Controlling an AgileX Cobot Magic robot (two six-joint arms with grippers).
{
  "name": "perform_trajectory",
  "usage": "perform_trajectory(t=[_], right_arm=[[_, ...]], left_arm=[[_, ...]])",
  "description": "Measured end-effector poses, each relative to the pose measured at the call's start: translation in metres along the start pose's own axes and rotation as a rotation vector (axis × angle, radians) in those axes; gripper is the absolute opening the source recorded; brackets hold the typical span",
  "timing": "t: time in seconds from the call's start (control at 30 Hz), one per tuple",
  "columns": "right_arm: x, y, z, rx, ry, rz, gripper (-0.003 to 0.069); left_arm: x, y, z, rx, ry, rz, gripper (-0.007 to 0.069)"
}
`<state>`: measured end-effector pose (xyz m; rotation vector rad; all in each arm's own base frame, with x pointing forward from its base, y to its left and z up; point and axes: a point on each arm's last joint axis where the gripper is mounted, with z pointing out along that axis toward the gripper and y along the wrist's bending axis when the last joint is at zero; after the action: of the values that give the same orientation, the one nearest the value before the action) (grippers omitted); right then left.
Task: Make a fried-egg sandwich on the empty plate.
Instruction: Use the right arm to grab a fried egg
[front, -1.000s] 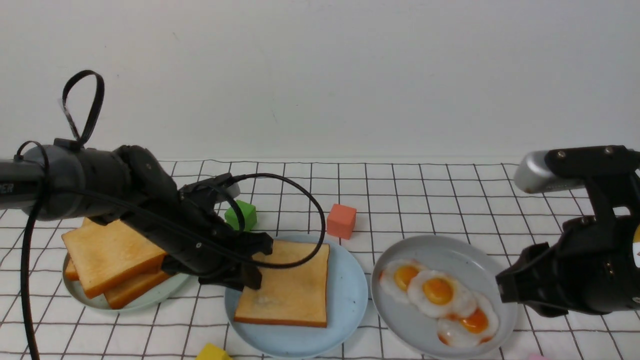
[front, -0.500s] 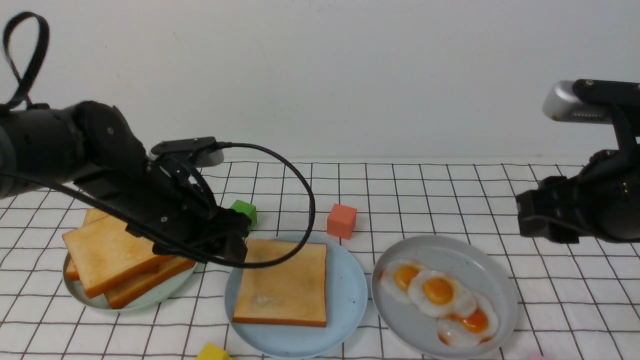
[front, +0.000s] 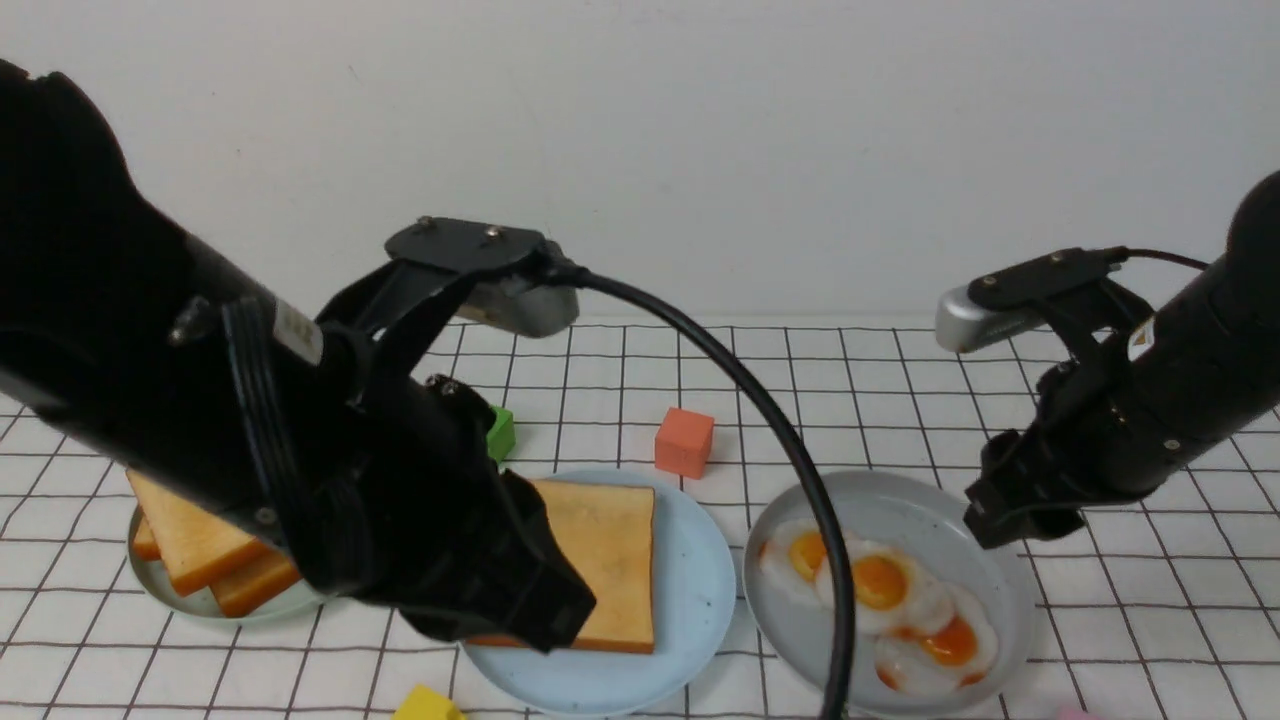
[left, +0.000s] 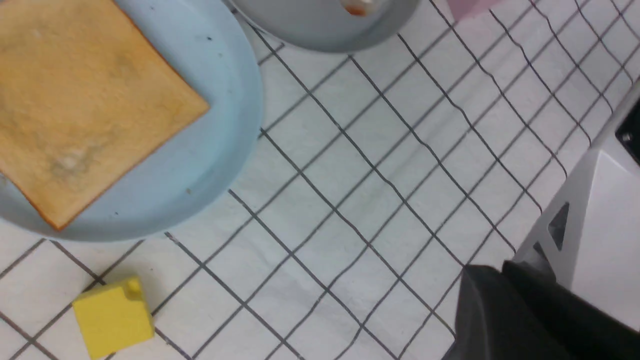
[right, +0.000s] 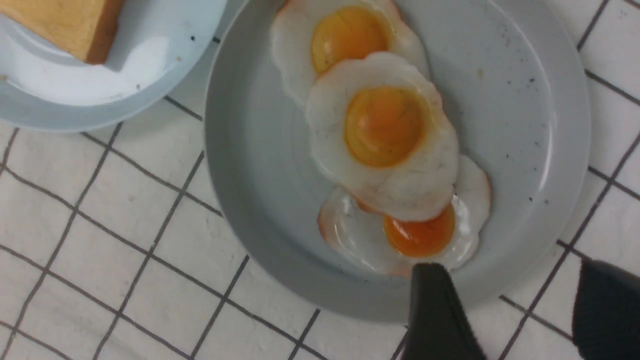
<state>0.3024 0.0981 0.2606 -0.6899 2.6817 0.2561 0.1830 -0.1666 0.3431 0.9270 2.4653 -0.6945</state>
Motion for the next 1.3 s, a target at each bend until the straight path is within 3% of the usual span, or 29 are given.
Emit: perform_trajectory(t=[0.17, 0.43, 0.57, 0.93, 1.3], right_arm=[[-0.024, -0.01, 0.031, -0.014, 0.038, -0.024, 0.0388], [-0.03, -0.024, 0.086, -0.014, 0.083, -0.08, 0.037], [-0.03, -0.026, 0.107, -0.026, 0.09, -0.057, 0.0304], [-0.028, -0.025, 0.116, -0.061, 0.109, -0.02, 0.0012], [-0.033, -0.021, 0.092, -0.06, 0.071, -0.03, -0.0001]], left_arm=[[0.009, -0.02, -0.014, -0.069, -0.021, 0.062, -0.0013], [0.014, -0.028, -0.025, -0.079, -0.05, 0.049, -0.0013], [0.015, -0.028, -0.025, -0.081, -0.046, 0.046, -0.0013], [0.015, -0.027, -0.025, -0.092, -0.045, 0.051, -0.0013], [0.015, -0.027, -0.025, -0.097, -0.042, 0.053, -0.0013]])
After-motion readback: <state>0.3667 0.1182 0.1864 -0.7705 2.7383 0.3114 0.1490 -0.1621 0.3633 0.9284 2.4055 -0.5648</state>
